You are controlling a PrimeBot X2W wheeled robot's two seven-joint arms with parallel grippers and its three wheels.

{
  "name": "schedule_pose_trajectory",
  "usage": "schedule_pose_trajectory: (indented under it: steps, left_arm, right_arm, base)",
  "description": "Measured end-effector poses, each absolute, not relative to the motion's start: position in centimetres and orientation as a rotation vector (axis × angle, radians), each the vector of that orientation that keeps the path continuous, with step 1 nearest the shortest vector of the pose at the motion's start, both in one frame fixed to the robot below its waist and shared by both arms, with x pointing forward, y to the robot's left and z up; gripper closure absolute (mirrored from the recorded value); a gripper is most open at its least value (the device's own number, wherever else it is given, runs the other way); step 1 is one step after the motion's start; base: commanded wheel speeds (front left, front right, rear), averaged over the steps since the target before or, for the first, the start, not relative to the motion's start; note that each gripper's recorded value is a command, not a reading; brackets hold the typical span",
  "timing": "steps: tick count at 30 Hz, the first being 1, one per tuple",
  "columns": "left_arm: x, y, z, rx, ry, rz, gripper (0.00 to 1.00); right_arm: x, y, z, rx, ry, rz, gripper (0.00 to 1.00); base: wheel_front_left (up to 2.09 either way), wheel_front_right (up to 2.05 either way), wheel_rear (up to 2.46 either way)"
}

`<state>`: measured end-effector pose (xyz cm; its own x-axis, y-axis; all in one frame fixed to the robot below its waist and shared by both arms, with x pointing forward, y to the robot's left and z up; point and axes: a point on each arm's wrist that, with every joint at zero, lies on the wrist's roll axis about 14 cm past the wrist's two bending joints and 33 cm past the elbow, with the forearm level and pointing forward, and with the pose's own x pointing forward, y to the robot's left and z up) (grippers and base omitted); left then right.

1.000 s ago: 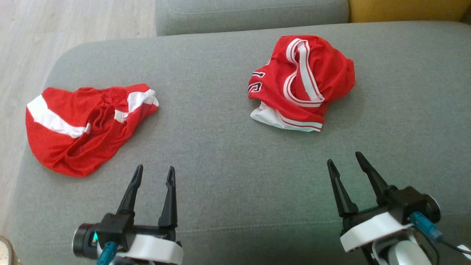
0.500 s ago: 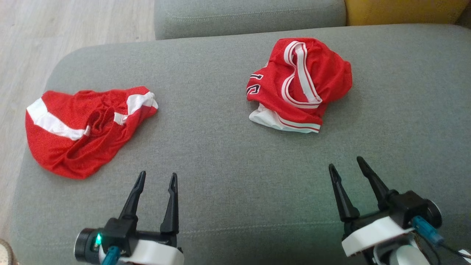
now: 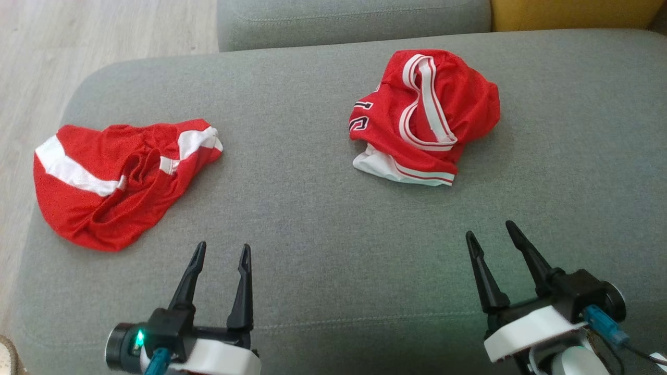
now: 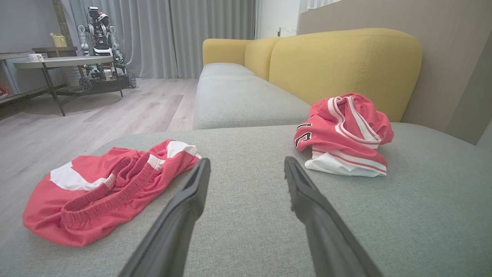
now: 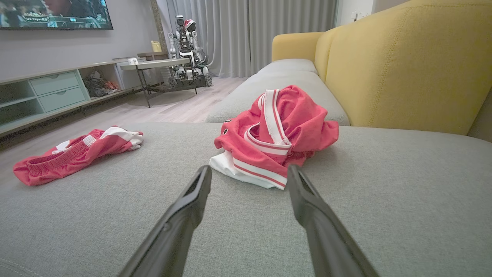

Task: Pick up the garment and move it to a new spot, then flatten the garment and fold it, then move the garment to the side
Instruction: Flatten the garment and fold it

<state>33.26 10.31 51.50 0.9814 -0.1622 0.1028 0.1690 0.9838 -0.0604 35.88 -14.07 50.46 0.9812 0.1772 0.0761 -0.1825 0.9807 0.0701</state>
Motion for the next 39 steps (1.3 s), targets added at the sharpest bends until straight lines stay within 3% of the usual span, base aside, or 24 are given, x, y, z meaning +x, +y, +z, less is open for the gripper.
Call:
schedule_pose_trajectory:
  steps: [10,19,29,39]
  left_arm:
    - [33.8,9.5,50.8,-0.066,-0.076,-0.202,0.00]
    - [37.8,8.4,51.7,-0.063,-0.114,-0.238,0.00]
    - [42.7,6.4,49.3,-0.078,-0.081,-0.297,0.00]
    - [43.8,6.0,47.4,-0.084,-0.042,-0.307,0.00]
  right_arm:
    - [36.8,-13.7,49.4,0.082,-0.038,0.192,0.00]
    - [42.6,-13.7,51.1,0.067,-0.101,0.191,0.00]
    - [50.0,-14.9,45.5,0.045,0.018,0.146,0.00]
    - [52.7,-13.4,41.0,0.070,0.131,0.171,0.00]
  base:
    - [0.00,0.00,0.00]
    - [0.00,0.00,0.00]
    - [0.00,0.00,0.00]
    - [0.00,0.00,0.00]
